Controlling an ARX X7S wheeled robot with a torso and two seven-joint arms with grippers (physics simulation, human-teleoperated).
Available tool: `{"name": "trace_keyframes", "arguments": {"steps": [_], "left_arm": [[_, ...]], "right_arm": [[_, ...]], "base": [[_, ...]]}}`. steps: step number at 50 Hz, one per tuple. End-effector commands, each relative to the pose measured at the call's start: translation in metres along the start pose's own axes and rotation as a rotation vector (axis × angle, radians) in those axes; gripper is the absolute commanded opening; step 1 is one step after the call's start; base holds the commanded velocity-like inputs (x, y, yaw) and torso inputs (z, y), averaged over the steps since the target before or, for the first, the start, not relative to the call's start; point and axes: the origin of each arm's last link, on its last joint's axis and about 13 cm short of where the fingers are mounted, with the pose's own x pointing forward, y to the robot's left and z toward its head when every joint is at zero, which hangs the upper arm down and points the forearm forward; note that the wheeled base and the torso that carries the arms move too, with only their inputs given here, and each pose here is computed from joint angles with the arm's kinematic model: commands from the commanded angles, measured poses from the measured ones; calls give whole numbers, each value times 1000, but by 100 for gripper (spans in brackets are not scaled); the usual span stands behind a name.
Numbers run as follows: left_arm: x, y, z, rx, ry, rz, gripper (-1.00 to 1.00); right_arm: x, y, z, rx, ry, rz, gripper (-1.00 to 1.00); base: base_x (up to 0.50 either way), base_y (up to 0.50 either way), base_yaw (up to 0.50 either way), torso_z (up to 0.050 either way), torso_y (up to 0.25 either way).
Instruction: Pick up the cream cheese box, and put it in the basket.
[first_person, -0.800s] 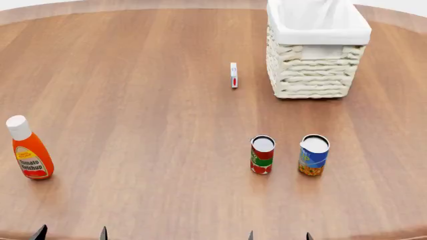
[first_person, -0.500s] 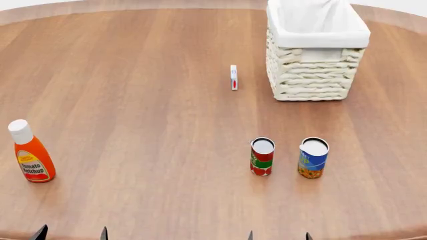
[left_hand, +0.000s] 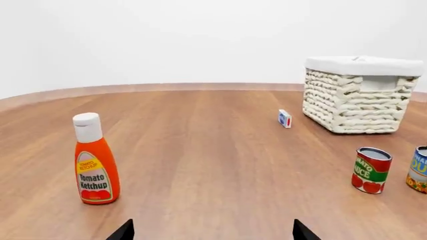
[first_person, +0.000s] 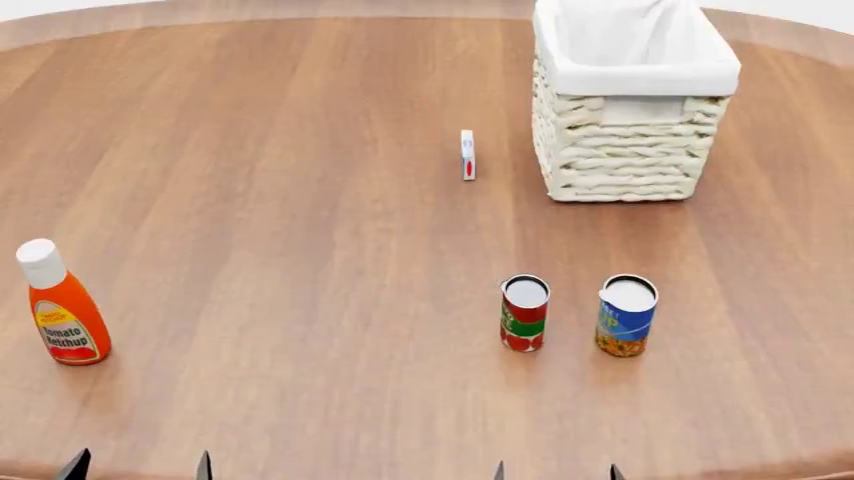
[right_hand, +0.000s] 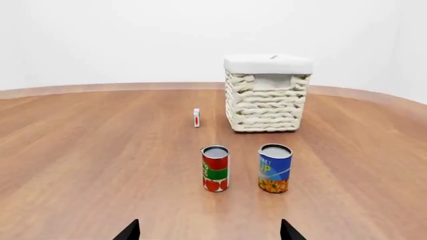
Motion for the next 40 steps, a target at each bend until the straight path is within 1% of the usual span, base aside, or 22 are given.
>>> {"name": "trace_keyframes", "arguments": {"steps": [1,11,12,13,14,15,16,17,18,19,20,21,22,25,26,27,28,31,32,33,39,40], "left_arm": [[0,1,1,-2,1,1,100],[0,0,0,0,4,-6,100],[4,0,2,94,-32,4,100],[3,-1,4,143,-54,28,100],[2,-2,8,144,-65,41,100],[2,-3,12,171,-75,65,100],[-2,-4,30,247,-148,123,100],[-4,-4,39,275,-169,135,100],[-9,-4,60,357,-238,203,100],[-12,-5,69,351,-275,201,100],[-19,-4,86,402,-303,232,100],[-21,-5,92,418,-341,255,100],[-26,-4,99,388,-367,245,100],[-37,-3,107,407,-384,285,100],[-42,-3,106,403,-402,265,100],[-42,-3,106,403,-402,265,100],[-42,-3,103,425,-390,287,100],[-41,-3,103,420,-393,286,100],[-38,-4,101,445,-393,302,100],[-38,-5,101,430,-388,283,100],[-36,-6,105,429,-389,286,100],[-36,-6,104,440,-393,292,100]], "right_arm": [[0,0,0,-3,-2,-1,100],[0,0,0,-2,-8,-5,100],[1,-1,5,-1,-20,4,100],[1,-2,8,3,-21,0,100],[2,-3,14,1,-31,-21,100],[0,-4,20,-3,-39,-29,100],[-6,-6,42,-64,-137,-64,100],[-8,-7,50,-81,-148,-87,100],[-15,-8,72,-127,-236,-112,100],[-18,-9,80,-132,-252,-128,100],[-25,-11,95,-136,-298,-148,100],[-29,-11,99,-148,-318,-160,100],[-34,-12,105,-124,-318,-148,100],[-44,-12,113,-121,-350,-165,100],[-49,-11,115,-134,-364,-167,100],[-50,-11,115,-134,-364,-167,100],[-52,-11,115,-142,-371,-176,100],[-52,-11,115,-144,-371,-171,100],[-51,-10,114,-138,-367,-163,100],[-51,-9,113,-139,-366,-158,100],[-50,-8,113,-144,-365,-151,100],[-51,-8,113,-169,-379,-168,100]], "base": [[0,0,0,0,0],[0,0,0,0,0],[0,0,0,0,0],[0,0,0,0,0],[0,0,0,0,0],[0,0,0,0,0],[0,0,0,0,0],[0,0,0,0,0],[0,0,0,0,0],[0,0,0,0,0],[0,0,0,0,0],[0,0,0,0,0],[0,0,0,0,0],[0,0,0,0,0],[0,0,0,0,0],[0,0,0,0,0],[0,0,0,0,0],[0,0,0,0,0],[0,0,0,0,0],[0,0,0,0,0],[0,0,0,0,0],[8,0,0,0,0]]}}
